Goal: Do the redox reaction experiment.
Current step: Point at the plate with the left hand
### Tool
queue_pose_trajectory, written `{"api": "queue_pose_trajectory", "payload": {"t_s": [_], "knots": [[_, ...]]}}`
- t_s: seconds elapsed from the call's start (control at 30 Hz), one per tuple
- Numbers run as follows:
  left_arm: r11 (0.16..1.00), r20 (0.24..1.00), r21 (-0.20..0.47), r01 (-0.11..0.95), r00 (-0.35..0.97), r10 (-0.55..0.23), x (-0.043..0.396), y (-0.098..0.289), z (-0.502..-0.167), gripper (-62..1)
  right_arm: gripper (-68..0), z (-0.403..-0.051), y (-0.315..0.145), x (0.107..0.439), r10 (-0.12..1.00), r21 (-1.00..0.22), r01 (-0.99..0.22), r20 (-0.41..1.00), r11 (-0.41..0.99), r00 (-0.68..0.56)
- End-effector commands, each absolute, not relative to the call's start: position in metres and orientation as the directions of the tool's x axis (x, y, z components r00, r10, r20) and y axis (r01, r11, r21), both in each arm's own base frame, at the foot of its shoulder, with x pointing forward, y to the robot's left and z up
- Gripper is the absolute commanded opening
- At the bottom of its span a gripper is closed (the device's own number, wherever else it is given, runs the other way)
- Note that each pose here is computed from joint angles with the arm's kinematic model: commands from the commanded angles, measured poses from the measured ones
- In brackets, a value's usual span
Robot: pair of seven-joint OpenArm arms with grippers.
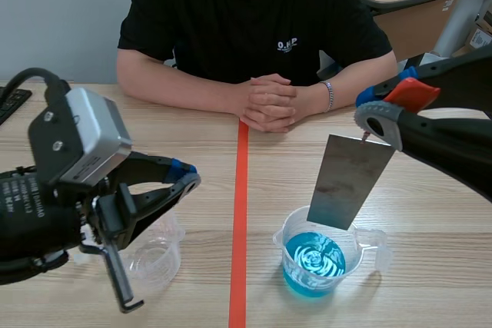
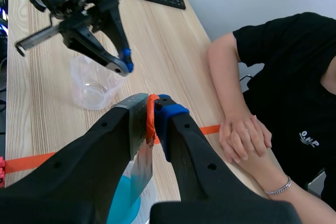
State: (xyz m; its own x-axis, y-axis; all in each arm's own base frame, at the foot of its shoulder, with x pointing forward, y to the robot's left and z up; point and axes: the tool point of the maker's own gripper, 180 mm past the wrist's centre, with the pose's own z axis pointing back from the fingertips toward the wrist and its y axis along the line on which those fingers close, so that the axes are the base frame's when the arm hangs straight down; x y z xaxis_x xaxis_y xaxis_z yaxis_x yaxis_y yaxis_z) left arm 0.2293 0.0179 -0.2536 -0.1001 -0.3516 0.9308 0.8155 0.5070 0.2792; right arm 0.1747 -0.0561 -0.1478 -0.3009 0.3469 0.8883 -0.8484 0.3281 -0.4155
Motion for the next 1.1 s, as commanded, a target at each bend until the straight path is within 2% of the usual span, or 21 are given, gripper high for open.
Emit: {"api": "queue_pose_trajectory", "payload": {"t_s": [0.0, 0.4, 1.07], "knots": [[0.518, 0.941, 0.274, 0.810, -0.115, -0.318, 0.233, 0.013, -0.246, -56.1, -65.8, -0.139, -0.053, 0.175, 0.317, -0.421, -0.844, 0.893, 0.333, -0.320], [0.440, 0.936, 0.242, 0.864, -0.089, -0.341, 0.233, -0.031, -0.278, -56.1, -65.8, -0.139, -0.053, 0.175, 0.317, -0.421, -0.844, 0.893, 0.333, -0.320], [0.380, 0.955, 0.174, 0.908, -0.061, -0.291, 0.228, -0.076, -0.289, -56.1, -65.8, -0.139, -0.053, 0.175, 0.317, -0.421, -0.844, 0.893, 0.333, -0.320]]}}
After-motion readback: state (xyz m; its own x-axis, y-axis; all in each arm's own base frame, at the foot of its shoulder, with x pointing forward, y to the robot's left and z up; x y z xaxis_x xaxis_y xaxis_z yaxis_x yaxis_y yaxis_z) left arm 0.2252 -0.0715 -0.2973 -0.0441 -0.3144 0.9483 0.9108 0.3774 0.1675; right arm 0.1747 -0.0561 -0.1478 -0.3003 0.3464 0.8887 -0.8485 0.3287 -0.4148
